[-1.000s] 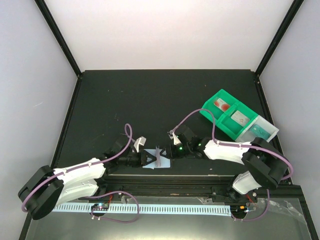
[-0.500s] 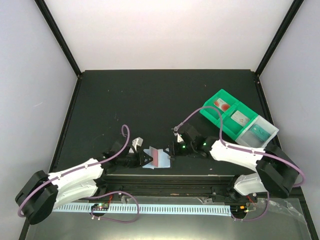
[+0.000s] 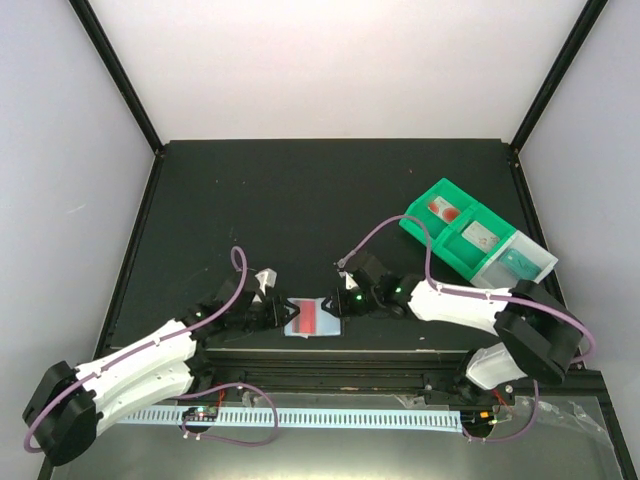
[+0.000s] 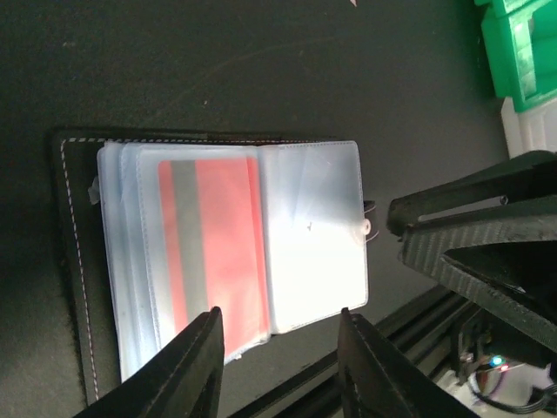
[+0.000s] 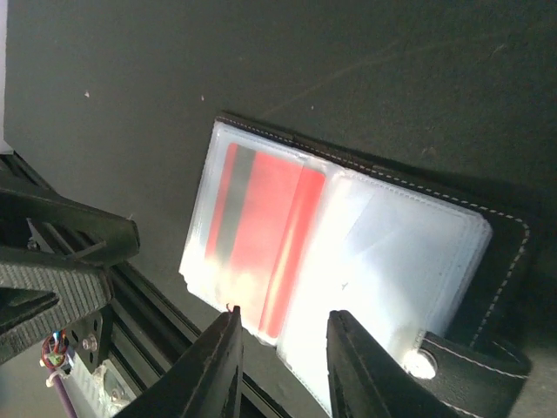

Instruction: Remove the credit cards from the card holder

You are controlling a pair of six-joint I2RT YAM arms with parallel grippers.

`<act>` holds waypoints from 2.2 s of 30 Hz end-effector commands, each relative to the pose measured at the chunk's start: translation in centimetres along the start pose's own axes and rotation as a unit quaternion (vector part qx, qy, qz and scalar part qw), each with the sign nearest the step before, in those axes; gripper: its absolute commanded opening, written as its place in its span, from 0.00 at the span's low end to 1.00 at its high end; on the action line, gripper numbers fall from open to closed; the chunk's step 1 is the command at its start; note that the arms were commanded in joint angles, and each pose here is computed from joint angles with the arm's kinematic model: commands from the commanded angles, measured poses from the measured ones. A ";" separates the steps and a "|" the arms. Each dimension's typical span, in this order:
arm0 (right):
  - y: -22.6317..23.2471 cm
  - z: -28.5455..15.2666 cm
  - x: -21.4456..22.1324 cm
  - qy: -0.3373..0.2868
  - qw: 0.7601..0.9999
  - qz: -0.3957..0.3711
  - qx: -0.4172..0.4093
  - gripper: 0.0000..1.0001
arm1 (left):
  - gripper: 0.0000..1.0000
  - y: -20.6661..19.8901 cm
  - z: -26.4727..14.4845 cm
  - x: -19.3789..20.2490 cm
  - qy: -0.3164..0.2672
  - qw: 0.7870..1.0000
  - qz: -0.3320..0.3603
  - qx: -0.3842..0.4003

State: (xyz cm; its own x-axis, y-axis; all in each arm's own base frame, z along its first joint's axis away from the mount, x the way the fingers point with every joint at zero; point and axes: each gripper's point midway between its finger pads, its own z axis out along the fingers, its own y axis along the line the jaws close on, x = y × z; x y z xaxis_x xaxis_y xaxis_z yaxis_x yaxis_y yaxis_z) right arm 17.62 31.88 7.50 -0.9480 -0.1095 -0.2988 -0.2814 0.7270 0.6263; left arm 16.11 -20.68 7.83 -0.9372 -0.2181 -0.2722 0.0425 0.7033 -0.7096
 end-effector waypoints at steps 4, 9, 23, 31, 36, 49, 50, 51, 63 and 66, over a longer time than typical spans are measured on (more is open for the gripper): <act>1.8 1.6 -0.3 0.006 0.999 -0.001 -0.031 0.23 | 0.24 0.0 1.4 0.7 0.028 1.000 0.009 0.009; 2.4 2.6 0.1 0.016 0.999 -0.005 -0.034 0.23 | 0.26 1.0 1.9 1.1 0.038 0.999 0.005 -0.011; 0.1 5.8 2.5 0.058 0.998 0.002 0.005 0.14 | 0.56 0.9 1.8 1.1 0.029 0.999 0.013 -0.001; -2.8 6.1 3.9 0.067 0.997 0.015 0.046 0.08 | 0.58 0.3 2.0 1.3 0.029 0.999 0.009 0.030; -3.0 6.2 4.1 0.067 0.996 0.015 0.048 0.07 | 0.59 0.2 2.0 1.3 0.029 0.999 0.010 0.032; -3.3 6.3 4.3 0.070 0.996 0.016 0.053 0.06 | 0.66 0.7 2.0 1.3 0.029 0.999 0.006 0.019; -3.4 6.3 4.3 0.069 0.996 0.016 0.053 0.06 | 0.67 0.8 2.0 1.3 0.029 0.999 0.005 0.017; -3.3 6.3 4.3 0.069 0.996 0.016 0.053 0.06 | 0.67 0.9 2.0 1.3 0.028 0.999 0.004 0.015; -3.4 6.3 4.2 0.069 0.996 0.017 0.054 0.06 | 0.70 1.1 2.0 1.4 0.029 1.000 0.003 0.010; -3.4 6.3 4.3 0.070 0.996 0.016 0.054 0.06 | 0.71 1.1 2.0 1.5 0.031 0.999 0.002 0.012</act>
State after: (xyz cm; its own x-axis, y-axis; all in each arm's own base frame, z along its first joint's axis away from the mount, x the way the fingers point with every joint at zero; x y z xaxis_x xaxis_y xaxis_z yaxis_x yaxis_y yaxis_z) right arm 16.00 34.88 1.76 -0.9623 -0.1764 -0.2072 -0.2681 0.7446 0.6112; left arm 15.44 -21.53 5.11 -0.9583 -0.1688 -0.2308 0.0519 0.6911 -0.7209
